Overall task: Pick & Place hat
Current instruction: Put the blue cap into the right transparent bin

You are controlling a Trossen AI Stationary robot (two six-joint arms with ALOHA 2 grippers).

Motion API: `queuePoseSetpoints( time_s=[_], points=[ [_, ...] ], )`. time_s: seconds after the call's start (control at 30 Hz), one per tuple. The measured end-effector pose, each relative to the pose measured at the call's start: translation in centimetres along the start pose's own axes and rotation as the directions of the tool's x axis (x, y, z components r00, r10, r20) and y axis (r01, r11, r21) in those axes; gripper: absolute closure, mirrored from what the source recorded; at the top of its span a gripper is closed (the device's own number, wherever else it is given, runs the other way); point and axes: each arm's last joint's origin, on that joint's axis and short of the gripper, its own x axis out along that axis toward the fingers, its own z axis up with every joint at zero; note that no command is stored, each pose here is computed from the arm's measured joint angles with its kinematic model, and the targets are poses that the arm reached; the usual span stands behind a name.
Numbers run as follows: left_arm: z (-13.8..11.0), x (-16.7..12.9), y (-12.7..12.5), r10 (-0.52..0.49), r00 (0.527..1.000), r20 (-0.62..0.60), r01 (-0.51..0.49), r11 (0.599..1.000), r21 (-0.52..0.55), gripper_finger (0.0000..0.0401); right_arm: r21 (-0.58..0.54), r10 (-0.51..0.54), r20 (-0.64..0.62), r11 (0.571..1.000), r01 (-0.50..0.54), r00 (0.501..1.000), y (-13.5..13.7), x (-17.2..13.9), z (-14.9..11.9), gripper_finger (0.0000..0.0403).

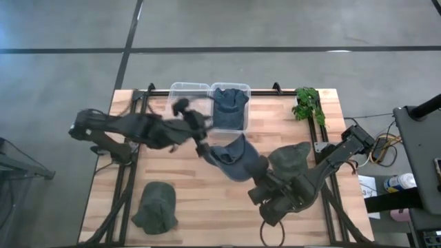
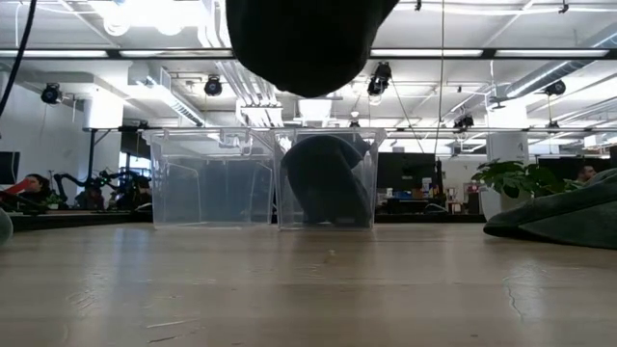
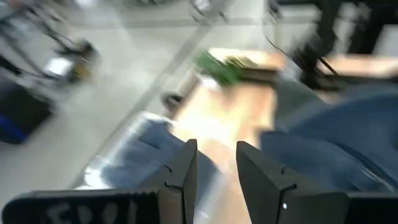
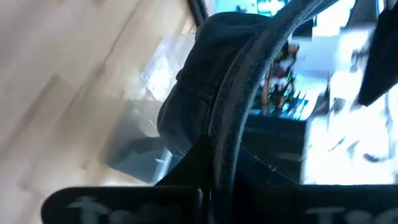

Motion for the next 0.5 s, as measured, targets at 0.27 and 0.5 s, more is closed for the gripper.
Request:
queuePoseSetpoints(
  time_s=[0.27, 0.5],
  points=[
    [1.1, -4.6, 3.9, 0.149, 0.983, 0.105, -0.143, 0.988, -0.06, 0.0295, 0.499, -0.18, -0.123, 0.839, 0.218, 0.976, -1.4, 1.5, -0.8, 0.039],
    [-0.1, -5.0, 4.6, 0.154, 0.985, 0.073, -0.146, 0.985, -0.096, 0.0295, 0.881, -0.24, -0.231, 0.361, 0.307, 0.943, -3.5, 3.7, -2.2, 0.039]
  ],
)
